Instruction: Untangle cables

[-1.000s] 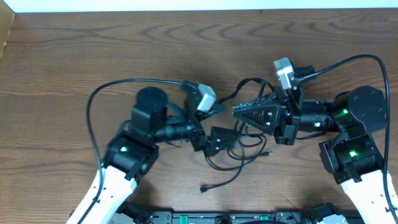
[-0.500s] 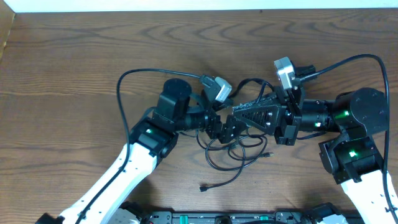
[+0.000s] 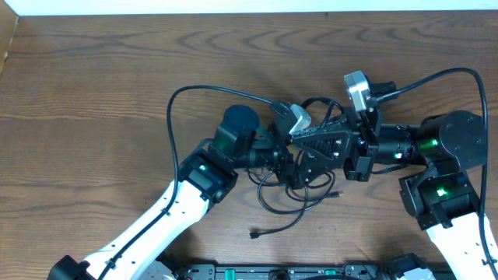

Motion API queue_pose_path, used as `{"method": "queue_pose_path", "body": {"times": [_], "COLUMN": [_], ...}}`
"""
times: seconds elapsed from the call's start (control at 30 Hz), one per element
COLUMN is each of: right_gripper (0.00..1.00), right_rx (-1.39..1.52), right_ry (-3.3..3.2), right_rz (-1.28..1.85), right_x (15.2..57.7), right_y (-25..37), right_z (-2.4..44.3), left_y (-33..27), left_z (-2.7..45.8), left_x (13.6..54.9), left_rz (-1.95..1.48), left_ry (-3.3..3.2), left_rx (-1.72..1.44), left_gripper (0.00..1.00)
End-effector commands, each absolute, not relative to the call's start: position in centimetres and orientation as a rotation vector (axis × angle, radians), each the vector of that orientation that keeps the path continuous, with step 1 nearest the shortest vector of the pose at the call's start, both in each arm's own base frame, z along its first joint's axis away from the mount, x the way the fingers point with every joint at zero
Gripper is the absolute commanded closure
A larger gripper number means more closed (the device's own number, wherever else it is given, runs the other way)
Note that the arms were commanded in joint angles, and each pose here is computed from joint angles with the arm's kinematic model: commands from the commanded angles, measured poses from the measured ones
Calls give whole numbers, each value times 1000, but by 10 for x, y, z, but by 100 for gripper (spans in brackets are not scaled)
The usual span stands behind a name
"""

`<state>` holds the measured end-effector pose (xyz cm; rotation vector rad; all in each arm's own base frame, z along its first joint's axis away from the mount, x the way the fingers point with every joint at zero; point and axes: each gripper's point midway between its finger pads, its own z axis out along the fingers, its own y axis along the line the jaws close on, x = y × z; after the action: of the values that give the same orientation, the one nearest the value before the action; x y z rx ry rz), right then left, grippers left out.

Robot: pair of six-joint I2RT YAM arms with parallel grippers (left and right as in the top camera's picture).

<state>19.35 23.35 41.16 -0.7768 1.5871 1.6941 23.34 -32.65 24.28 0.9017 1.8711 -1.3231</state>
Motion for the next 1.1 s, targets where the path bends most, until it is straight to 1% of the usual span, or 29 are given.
{"method": "queue_pose_path", "body": {"times": [0.0, 0.1, 0.13, 0.2, 0.27, 0.3, 0.5, 0.67, 0.8, 1.07], "right_gripper": [99, 99, 99, 99, 99, 99, 99, 99, 99, 99], "right_rx": [-774, -774, -773, -766, -760, -755, -708, -668, -602, -402], "right_ry": [1561, 1561, 1562, 1561, 1561, 1562, 1575, 1589, 1617, 1734], "right_rz": [1681, 1681, 1681, 1678, 1674, 1670, 1632, 1586, 1526, 1459], "right_x": [192, 192, 192, 194, 195, 196, 209, 222, 239, 284], "right_y": [234, 234, 234, 234, 234, 233, 220, 202, 186, 148], "right_z": [419, 419, 419, 420, 420, 420, 419, 416, 409, 377], "left_y": [-332, -333, -333, -333, -332, -331, -315, -298, -285, -252], "left_z": [243, 239, 239, 239, 239, 239, 244, 276, 310, 369], "left_x": [236, 237, 237, 238, 239, 240, 256, 248, 234, 200], "left_rz": [-1322, -1321, -1322, -1319, -1317, -1316, -1378, -1473, -1477, -1425], "left_ry": [1874, 1885, 1885, 1885, 1885, 1887, 1967, 1891, 1786, 1592], "left_rx": [899, 897, 897, 899, 895, 890, 726, 725, 750, 778], "left_gripper": [13, 43, 47, 62, 87, 93, 92, 92, 93, 92]}}
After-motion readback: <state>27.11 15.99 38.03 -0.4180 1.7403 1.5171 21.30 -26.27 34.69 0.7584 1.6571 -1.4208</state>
